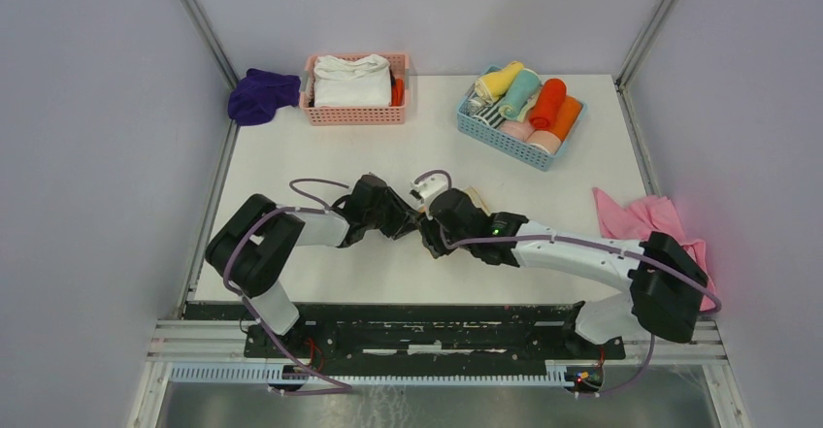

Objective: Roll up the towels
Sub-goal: Roll the towel at the center of the board.

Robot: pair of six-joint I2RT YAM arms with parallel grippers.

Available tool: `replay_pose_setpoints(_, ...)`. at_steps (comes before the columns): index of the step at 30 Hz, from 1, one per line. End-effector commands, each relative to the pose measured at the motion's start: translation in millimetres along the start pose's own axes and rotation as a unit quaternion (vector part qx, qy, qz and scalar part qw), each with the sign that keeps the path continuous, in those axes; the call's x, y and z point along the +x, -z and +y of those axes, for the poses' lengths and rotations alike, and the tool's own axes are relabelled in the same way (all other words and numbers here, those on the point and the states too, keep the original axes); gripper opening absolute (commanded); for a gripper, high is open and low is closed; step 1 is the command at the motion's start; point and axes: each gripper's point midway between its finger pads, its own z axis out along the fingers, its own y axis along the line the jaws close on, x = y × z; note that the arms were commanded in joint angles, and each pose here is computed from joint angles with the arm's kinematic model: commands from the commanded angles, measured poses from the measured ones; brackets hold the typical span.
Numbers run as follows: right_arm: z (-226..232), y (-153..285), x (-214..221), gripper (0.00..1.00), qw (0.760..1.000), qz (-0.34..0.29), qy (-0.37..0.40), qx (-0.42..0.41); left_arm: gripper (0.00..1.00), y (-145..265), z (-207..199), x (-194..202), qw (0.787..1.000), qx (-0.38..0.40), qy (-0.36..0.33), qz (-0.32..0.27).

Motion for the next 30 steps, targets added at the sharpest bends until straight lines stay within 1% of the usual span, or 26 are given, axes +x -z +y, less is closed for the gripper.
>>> replay_pose_setpoints(1,-17,-12,-10,0.48,0.990,-0.004,0.089,0.114,0.47,0,86,11,0.988,-0.155,0.019,-0.004)
replay_pose_setpoints(8,-16,-36,0,0.47,0.980,0.018,0.121,0.158,0.47,1,85,11,0.988,-0.155,0.019,-0.005)
replay_pose_setpoints(15,-17,-52,21,0.47,0.976,0.052,0.134,0.161,0.47,0,85,11,0.988,-0.155,0.018,-0.004)
replay_pose_setpoints(18,-18,-59,31,0.45,0.976,0.068,0.136,0.159,0.47,1,84,12,0.988,-0.154,0.019,-0.002)
replay_pose_setpoints(21,-16,-67,43,0.39,0.977,0.082,0.132,0.148,0.47,1,83,12,0.988,-0.153,0.019,-0.001)
replay_pose_setpoints(24,-9,-73,54,0.25,0.985,0.088,0.109,0.102,0.50,3,79,12,0.989,-0.144,0.018,-0.001)
replay_pose_setpoints(26,1,-74,58,0.17,0.993,0.083,0.073,0.039,0.54,6,72,11,0.992,-0.125,0.016,-0.001)
replay_pose_setpoints(28,10,-72,59,0.11,0.996,0.075,0.027,-0.033,0.59,9,65,10,0.995,-0.101,0.014,-0.003)
replay_pose_setpoints(30,13,-67,66,0.07,0.993,0.073,-0.022,-0.090,0.62,13,55,9,0.997,-0.074,0.007,-0.003)
